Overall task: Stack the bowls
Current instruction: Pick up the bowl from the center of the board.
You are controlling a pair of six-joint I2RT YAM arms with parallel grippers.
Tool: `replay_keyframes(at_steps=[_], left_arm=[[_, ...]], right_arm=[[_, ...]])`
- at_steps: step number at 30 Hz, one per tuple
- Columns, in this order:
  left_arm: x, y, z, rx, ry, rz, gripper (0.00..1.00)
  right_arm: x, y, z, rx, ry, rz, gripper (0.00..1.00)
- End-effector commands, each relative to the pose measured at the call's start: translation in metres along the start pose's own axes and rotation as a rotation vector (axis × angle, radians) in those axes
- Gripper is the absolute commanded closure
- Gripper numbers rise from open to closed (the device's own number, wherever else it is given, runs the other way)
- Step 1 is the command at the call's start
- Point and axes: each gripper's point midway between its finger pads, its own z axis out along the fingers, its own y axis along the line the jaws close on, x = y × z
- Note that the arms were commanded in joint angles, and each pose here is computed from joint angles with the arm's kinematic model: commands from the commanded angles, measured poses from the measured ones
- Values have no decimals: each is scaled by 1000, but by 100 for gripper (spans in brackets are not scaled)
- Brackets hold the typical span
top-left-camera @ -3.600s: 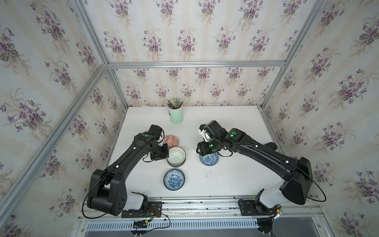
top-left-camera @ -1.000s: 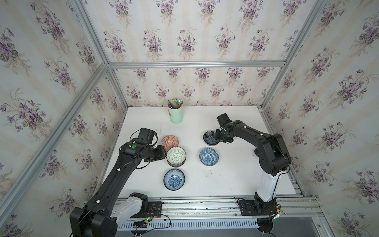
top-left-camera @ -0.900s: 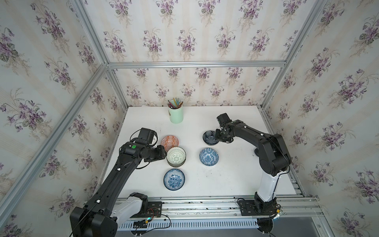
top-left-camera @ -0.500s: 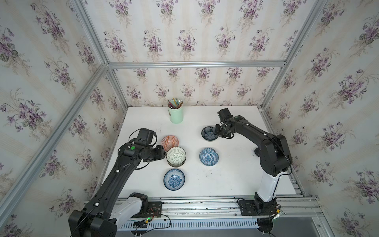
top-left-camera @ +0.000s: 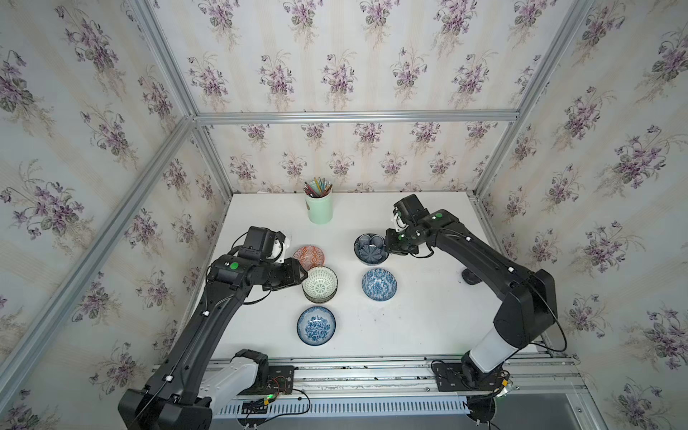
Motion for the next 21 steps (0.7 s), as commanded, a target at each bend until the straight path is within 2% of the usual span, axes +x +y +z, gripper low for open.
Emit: replay_keyframes(at_steps=[1,10,21], left_arm=[[8,-11,-6,50,47,-7,49],[19,-29,-17,125,93,37,50],[37,-30,-2,121,188,103,58]], right_arm=[[34,25,-6,-25,64,-120,100],[98,87,-3,-78,165,-332,100],[108,126,-7,-121,177,-404,100]])
